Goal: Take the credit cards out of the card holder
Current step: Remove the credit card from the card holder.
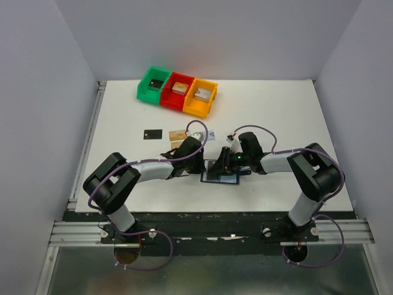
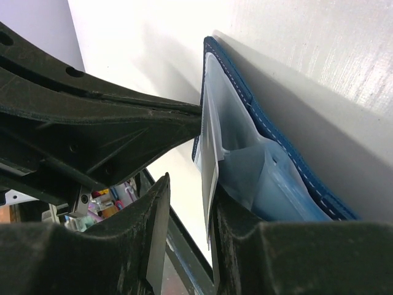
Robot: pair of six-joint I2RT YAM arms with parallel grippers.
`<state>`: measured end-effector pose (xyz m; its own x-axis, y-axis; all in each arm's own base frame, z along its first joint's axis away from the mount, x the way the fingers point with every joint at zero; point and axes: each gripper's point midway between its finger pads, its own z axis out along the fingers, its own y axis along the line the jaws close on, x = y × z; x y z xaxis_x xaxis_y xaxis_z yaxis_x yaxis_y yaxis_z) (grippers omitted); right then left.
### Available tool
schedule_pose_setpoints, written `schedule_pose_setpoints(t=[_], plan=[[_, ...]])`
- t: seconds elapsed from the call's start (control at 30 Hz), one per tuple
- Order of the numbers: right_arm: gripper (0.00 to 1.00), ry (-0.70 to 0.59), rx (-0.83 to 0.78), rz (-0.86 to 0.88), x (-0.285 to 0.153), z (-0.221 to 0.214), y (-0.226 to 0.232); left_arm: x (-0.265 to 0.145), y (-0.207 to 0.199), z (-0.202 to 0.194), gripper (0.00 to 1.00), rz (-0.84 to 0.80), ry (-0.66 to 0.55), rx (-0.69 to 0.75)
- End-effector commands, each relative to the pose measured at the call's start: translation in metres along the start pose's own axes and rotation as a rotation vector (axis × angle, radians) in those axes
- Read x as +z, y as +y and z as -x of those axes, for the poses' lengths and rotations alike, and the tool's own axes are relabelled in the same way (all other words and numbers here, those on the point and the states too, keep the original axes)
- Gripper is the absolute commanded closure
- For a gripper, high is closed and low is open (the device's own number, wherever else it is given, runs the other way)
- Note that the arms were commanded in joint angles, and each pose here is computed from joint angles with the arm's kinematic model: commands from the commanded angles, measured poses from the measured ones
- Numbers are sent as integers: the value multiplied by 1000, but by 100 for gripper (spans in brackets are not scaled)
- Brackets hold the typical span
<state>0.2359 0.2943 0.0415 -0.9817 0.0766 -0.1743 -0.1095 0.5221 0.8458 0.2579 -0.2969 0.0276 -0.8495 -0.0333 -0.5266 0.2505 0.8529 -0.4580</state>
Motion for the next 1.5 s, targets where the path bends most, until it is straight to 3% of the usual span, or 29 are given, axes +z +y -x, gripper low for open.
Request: schedule_pose_setpoints(t=[0.0,0.6,1.47], plan=[[62,-15,-33,-8,-4,3,6,1,23,-24,100,87,67,-7],[63,-46,-35,-22,-18,3,2,0,32,-32,100,123,87,-21],[78,-119,-5,-98,-38,10,-17,-2,33,-33,100,129,95,-13]])
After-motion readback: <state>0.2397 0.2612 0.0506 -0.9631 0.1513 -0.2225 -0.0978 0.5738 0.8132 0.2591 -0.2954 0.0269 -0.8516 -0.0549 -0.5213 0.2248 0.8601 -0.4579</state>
